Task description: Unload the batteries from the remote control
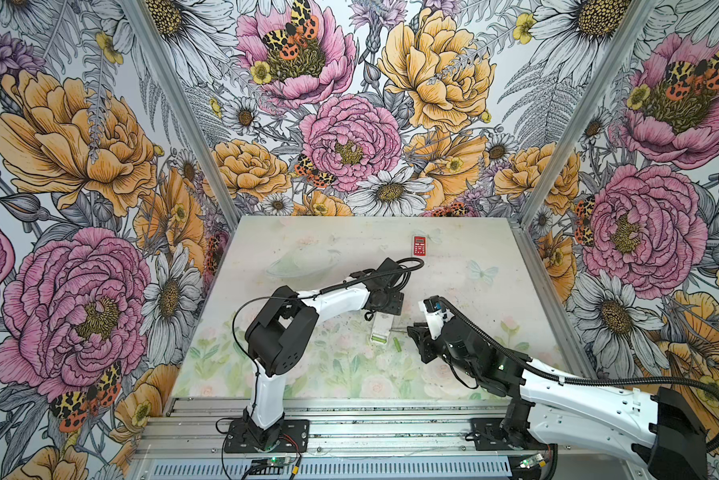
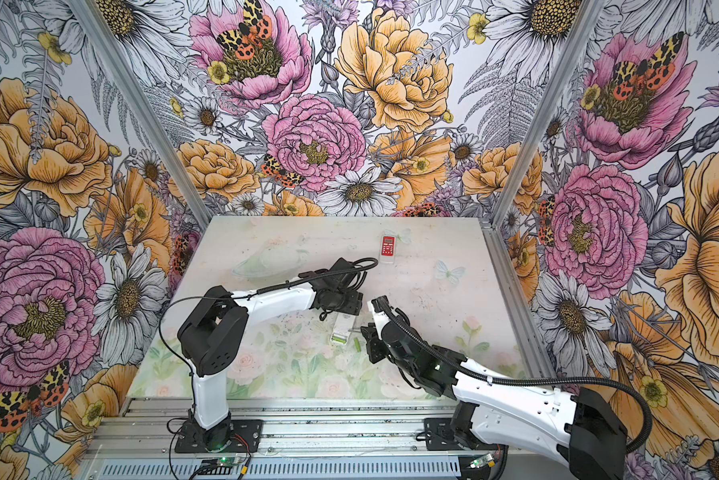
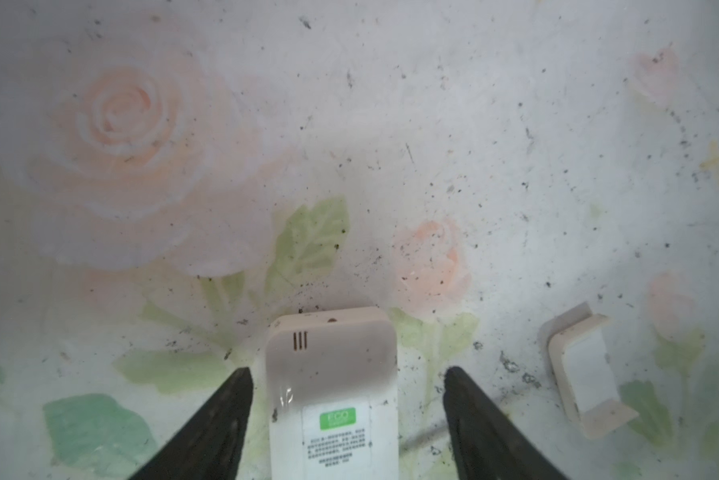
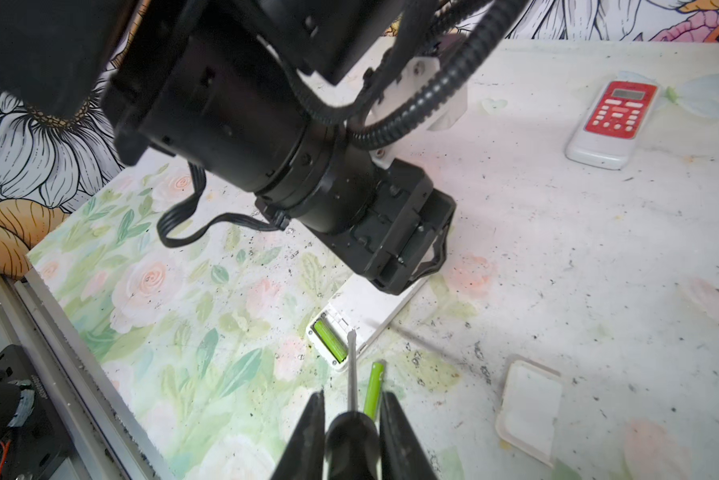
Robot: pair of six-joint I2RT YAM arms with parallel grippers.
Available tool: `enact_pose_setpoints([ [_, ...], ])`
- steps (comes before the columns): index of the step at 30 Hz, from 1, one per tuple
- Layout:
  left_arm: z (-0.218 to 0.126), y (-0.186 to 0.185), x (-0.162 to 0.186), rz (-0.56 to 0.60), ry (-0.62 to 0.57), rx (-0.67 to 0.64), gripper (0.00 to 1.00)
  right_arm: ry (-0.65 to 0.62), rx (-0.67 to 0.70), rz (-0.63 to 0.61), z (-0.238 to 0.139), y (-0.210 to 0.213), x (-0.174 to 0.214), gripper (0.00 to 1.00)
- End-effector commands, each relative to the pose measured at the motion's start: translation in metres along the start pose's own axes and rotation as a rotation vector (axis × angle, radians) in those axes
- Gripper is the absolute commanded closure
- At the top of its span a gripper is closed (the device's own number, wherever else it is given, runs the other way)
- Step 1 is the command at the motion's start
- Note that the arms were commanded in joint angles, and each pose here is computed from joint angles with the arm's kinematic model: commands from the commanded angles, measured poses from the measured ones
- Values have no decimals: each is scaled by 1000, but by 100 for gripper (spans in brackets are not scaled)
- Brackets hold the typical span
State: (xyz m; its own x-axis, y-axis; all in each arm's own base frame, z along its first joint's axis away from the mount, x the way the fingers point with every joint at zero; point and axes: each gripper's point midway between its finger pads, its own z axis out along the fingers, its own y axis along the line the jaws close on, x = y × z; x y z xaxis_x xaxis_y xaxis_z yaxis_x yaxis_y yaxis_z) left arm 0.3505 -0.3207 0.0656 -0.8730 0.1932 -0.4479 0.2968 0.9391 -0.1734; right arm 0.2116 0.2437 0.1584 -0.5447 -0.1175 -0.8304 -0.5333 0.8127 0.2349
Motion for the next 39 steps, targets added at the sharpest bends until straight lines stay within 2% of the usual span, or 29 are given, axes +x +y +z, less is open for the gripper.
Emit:
enact_pose_setpoints([
  [1,5,6,-1,-12,28,-57,22,-45,-33,-3,-9,7,-19,100],
  [10,19,19,11,-27,136,-170,24,-39,-37,0,-10,6,-19,100],
  [19,30,17,16,-49,173,-174,29,-11,-50,-4,-6,7,-14,100],
  [22,35,17,21,-55,194,-165,36,19,-59,-16,-2,8,-8,100],
  [29,38,9,31,-42,221,-132,60,54,-35,-74,7,7,-6,100],
  [33,31,9,30,-42,192,-125,67,62,-40,-91,11,10,-9,100],
  [39,16,6,24,-22,101,-130,69,89,-65,-138,16,16,-8,100],
])
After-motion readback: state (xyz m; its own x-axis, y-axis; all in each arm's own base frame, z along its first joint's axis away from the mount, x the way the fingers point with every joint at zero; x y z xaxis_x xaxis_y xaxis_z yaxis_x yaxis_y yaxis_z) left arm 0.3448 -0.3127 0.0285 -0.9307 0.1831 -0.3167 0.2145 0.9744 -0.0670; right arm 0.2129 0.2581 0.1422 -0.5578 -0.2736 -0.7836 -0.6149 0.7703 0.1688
